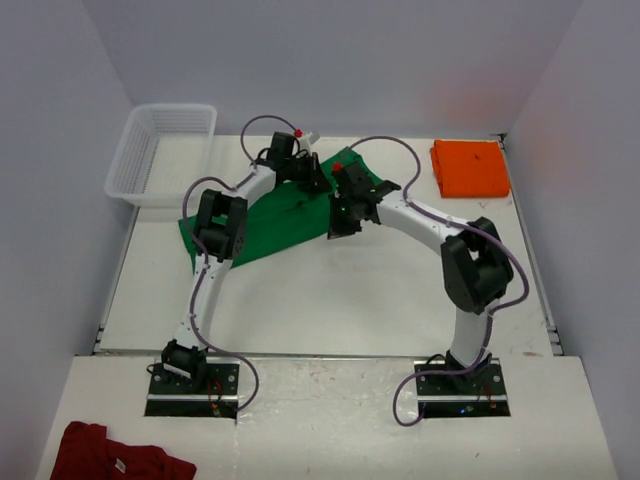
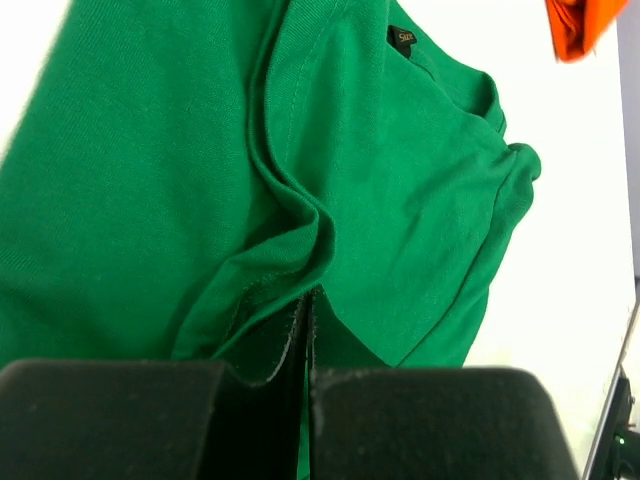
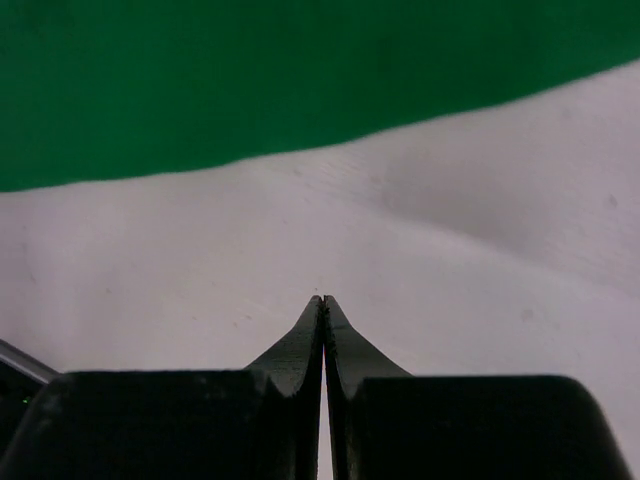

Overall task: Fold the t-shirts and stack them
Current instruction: Rotate the tshirt 90 degrees

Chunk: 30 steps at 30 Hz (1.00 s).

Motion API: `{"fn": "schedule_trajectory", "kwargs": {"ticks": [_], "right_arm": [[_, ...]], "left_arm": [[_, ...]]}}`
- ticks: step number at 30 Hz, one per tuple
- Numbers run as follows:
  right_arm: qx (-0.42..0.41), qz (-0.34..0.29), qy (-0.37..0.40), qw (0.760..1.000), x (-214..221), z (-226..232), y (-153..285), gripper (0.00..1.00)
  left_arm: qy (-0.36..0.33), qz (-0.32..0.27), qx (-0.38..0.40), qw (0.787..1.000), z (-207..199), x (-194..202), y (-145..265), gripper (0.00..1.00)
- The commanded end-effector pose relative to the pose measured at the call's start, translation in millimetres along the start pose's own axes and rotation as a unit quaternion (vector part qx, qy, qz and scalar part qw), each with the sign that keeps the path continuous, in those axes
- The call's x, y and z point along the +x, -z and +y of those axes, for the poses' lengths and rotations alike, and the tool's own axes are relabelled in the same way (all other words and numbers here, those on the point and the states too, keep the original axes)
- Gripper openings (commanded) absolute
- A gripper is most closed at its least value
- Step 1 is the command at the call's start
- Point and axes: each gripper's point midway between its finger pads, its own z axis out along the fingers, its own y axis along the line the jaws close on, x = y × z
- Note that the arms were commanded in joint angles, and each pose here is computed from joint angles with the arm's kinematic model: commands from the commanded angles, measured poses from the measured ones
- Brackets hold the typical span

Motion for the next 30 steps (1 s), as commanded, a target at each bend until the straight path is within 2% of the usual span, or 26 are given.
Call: {"fn": "schedule_trajectory", "kwargs": {"ticks": [1, 5, 10, 16, 17, 19, 20, 22, 23, 25, 28, 30], "right_arm": [[-0.087, -0.012, 0.032, 0.996, -28, 59, -20, 0.00], [-0.108, -0.016, 0.040, 0.993, -55, 84, -30, 0.00], [-0.135, 0.003, 0.058, 0.989, -61, 97, -47, 0.00], [-0.162, 0.021, 0.070, 0.984, -55, 103, -56, 0.00], [-0.167, 0.026, 0.071, 0.983, -54, 105, -58, 0.00], [-0.177, 0.038, 0.078, 0.980, -51, 111, -59, 0.00], [-0.180, 0.039, 0.082, 0.979, -52, 116, -57, 0.00], [-0.176, 0.044, 0.088, 0.979, -49, 120, -66, 0.00], [-0.184, 0.040, 0.093, 0.978, -52, 127, -63, 0.00], [-0.190, 0.044, 0.092, 0.976, -52, 134, -70, 0.00], [-0.201, 0.052, 0.094, 0.974, -50, 146, -78, 0.00], [-0.213, 0.060, 0.092, 0.971, -47, 152, -81, 0.00]], "left_arm": [[-0.025, -0.019, 0.009, 0.999, -1, -19, 7, 0.00], [-0.032, -0.037, 0.012, 0.999, 4, -37, 23, 0.00], [-0.049, -0.066, 0.035, 0.996, -15, -66, 47, 0.00], [-0.116, -0.140, 0.017, 0.983, -79, -119, 109, 0.12], [-0.134, -0.179, -0.023, 0.974, -89, -143, 133, 0.13], [-0.120, -0.199, -0.089, 0.969, -85, -157, 160, 0.14], [-0.110, -0.226, -0.145, 0.957, -76, -170, 182, 0.14], [-0.089, -0.231, -0.209, 0.946, -68, -176, 211, 0.14], [-0.089, -0.247, -0.253, 0.931, -64, -183, 231, 0.13], [-0.081, -0.233, -0.297, 0.922, -53, -172, 244, 0.12], [-0.064, -0.218, -0.379, 0.897, -31, -152, 272, 0.08], [-0.034, -0.191, -0.413, 0.890, -8, -127, 276, 0.07]]}}
